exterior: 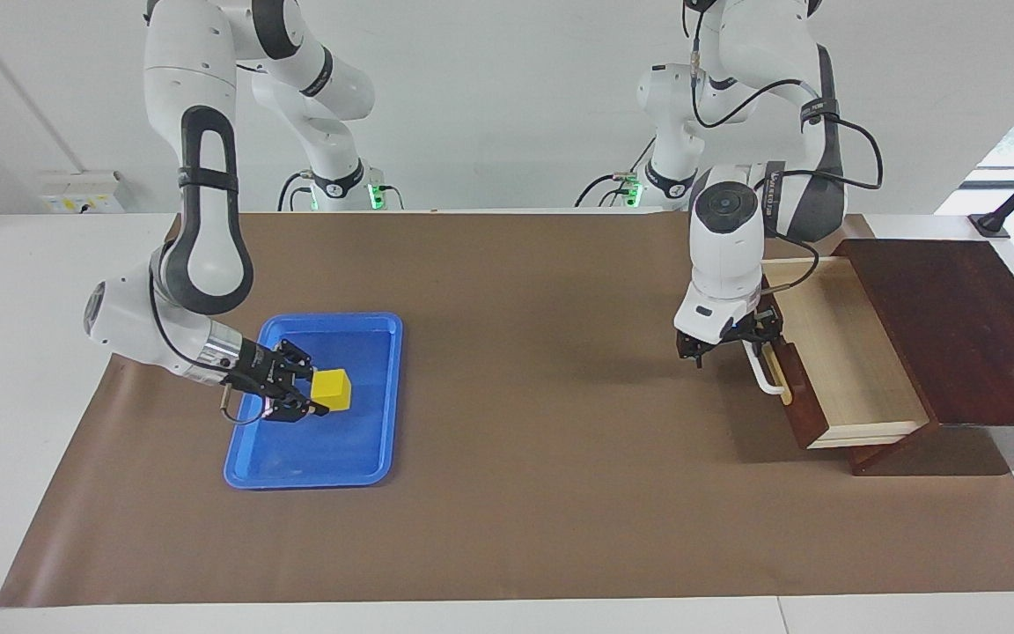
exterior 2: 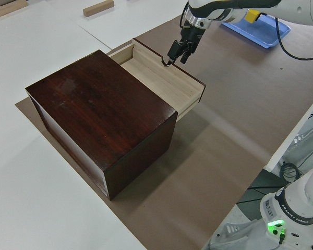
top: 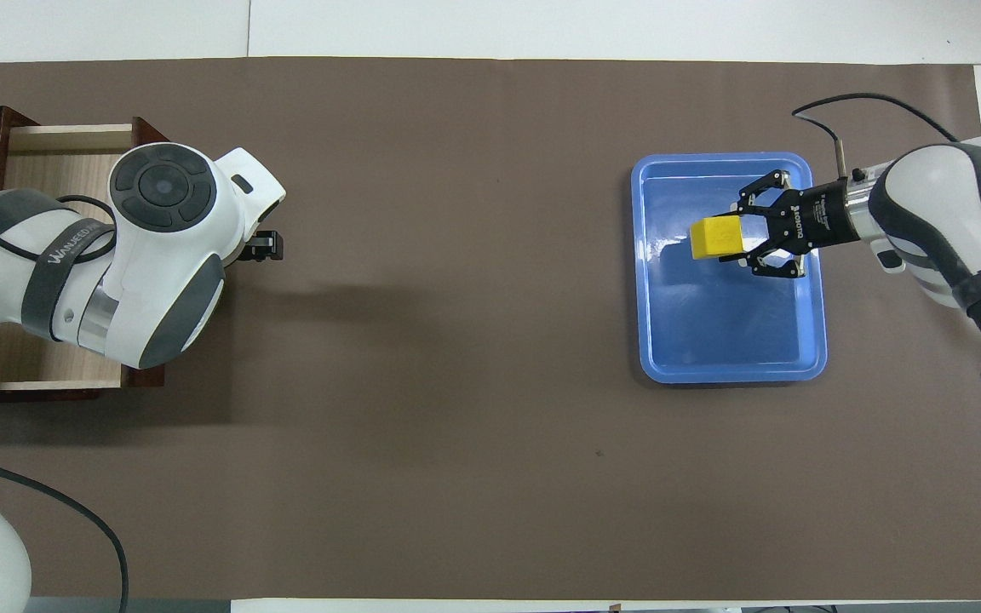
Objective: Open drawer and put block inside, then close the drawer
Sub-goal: 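Lift the cube with the right gripper while the left gripper approaches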
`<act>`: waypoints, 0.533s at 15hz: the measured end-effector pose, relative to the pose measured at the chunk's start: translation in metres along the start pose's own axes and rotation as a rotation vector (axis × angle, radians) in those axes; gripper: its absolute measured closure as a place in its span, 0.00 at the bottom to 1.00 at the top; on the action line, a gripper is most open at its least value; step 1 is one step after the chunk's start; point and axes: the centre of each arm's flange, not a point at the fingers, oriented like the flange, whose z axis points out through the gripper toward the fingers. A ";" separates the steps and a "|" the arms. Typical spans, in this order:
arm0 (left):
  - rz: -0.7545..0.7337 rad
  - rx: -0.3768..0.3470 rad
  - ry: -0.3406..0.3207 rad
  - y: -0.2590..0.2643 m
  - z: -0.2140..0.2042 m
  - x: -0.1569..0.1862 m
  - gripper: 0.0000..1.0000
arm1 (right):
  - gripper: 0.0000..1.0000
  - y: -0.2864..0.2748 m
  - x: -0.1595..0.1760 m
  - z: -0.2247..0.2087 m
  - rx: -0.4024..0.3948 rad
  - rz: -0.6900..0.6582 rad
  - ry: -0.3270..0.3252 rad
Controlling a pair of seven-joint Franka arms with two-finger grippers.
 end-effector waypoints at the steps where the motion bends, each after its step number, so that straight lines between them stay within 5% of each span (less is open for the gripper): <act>1: 0.003 -0.005 -0.003 0.006 -0.001 -0.002 0.00 | 0.45 -0.009 -0.016 -0.005 -0.008 -0.010 -0.014; 8: -0.055 -0.040 -0.071 0.007 -0.029 0.007 0.00 | 0.45 -0.056 -0.170 0.064 0.015 0.030 0.022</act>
